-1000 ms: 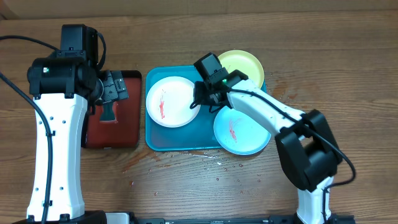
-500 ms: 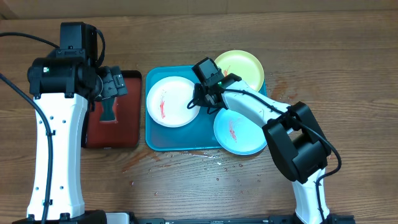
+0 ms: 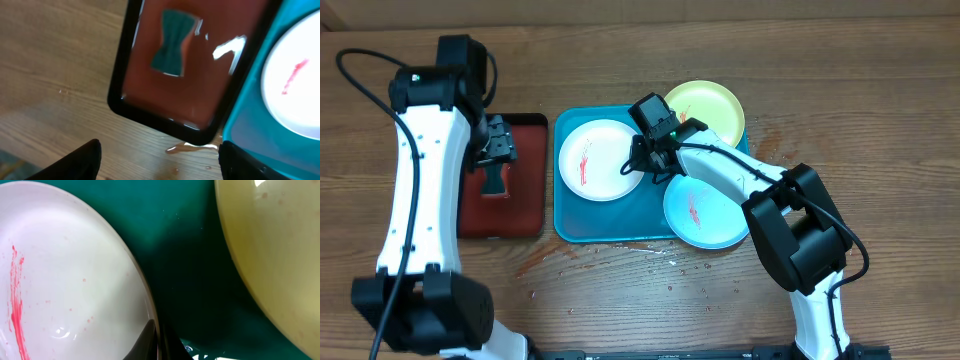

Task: Clean dirty plates on tray and stack at the side
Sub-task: 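Reach left gripper into the red tray and grasp the sponge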

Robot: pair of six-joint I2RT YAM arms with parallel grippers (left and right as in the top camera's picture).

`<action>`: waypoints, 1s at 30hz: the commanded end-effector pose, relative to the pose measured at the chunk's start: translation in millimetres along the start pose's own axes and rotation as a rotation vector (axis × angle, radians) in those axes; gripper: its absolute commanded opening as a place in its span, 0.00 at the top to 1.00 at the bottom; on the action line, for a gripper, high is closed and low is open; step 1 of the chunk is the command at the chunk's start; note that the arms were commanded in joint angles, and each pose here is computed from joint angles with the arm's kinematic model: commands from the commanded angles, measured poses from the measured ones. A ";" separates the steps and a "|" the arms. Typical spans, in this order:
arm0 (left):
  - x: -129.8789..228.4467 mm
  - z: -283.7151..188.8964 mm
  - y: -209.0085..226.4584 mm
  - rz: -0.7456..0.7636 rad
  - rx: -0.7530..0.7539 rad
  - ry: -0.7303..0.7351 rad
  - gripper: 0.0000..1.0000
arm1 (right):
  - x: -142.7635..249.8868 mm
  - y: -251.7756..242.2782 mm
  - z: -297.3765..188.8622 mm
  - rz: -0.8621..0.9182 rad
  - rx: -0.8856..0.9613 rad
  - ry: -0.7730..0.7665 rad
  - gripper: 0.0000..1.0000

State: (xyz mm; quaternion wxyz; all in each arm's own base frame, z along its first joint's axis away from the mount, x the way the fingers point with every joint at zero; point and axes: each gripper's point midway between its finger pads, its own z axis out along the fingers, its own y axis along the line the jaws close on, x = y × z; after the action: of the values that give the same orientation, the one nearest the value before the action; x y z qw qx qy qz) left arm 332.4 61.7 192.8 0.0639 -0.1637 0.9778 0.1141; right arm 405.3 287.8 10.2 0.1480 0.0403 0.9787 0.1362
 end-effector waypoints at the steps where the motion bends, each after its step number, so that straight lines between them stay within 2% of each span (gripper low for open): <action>1: -0.2 24.9 11.7 0.004 0.020 0.083 0.26 | 6.1 -7.2 5.6 -0.005 0.032 0.013 0.96; 3: -0.2 38.2 6.8 0.045 0.101 0.120 0.27 | 6.4 -7.4 5.6 -0.005 0.033 0.014 0.96; 6: -8.7 60.2 3.9 0.078 0.176 0.122 0.34 | 6.4 -7.2 5.6 -0.006 0.033 0.014 0.96; 13: -20.8 98.6 0.8 0.105 0.178 0.131 0.60 | 6.4 -7.5 5.6 -0.005 0.033 0.014 0.96; 22: -12.2 146.8 -6.3 0.157 0.161 0.248 0.61 | 6.4 -7.5 5.6 -0.005 0.034 0.014 0.94; 28: -21.3 174.6 -12.9 0.158 0.159 0.240 0.63 | 6.7 -7.7 5.6 -0.005 0.035 0.015 0.93; 30: -27.0 179.9 -14.6 0.156 0.160 0.220 0.67 | 6.6 -7.8 5.6 -0.005 0.035 0.015 0.90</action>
State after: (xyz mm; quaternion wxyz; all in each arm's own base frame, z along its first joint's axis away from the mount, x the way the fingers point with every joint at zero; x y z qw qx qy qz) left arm 376.7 100.6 29.6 -0.0375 -0.1023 0.9938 0.0232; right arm 404.0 287.0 9.5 0.1453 0.0406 0.9794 0.1342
